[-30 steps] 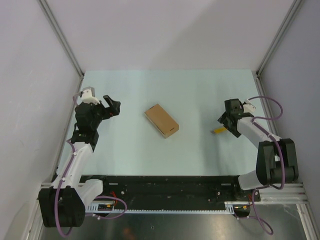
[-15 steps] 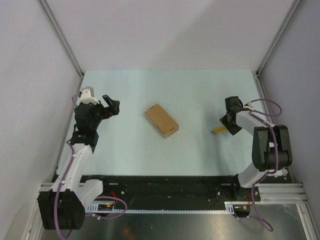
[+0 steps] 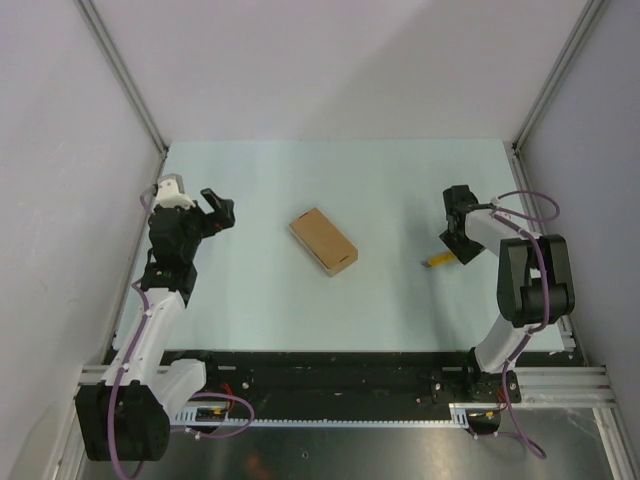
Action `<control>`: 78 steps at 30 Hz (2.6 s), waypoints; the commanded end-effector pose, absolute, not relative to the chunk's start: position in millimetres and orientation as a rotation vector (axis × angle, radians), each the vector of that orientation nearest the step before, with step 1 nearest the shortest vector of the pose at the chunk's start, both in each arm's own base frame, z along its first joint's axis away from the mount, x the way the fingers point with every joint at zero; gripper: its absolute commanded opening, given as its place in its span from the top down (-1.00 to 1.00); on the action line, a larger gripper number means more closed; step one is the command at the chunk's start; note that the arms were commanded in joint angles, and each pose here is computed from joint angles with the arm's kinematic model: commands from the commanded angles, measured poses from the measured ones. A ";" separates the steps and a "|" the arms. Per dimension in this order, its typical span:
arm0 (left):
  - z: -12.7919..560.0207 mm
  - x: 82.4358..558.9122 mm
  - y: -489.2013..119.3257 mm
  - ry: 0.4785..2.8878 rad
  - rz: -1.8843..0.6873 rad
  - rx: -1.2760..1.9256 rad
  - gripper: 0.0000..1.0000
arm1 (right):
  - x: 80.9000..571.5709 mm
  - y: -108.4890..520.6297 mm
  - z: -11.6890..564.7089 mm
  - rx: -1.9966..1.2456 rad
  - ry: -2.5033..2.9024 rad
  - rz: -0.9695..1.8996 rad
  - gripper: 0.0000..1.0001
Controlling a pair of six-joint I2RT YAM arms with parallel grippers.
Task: Unpack the express box
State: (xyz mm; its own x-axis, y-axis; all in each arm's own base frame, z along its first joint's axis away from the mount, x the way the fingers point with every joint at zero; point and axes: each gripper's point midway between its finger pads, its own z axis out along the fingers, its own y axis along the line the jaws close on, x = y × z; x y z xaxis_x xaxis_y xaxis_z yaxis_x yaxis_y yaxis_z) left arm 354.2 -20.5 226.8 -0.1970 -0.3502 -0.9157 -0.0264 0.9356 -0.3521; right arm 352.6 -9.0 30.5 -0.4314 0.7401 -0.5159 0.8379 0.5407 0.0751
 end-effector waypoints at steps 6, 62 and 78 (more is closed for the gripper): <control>247.9 355.8 -10.9 1.689 -0.246 -0.296 -0.99 | 354.4 -23.8 33.5 1.290 2.246 -0.403 -0.14; 400.8 284.0 -281.2 1.507 -1.372 0.484 -0.99 | 339.0 210.7 430.7 -0.194 1.429 1.564 0.82; 479.5 218.3 -353.6 1.248 -1.692 0.778 -0.99 | 207.3 219.9 546.8 -0.664 1.083 1.736 0.99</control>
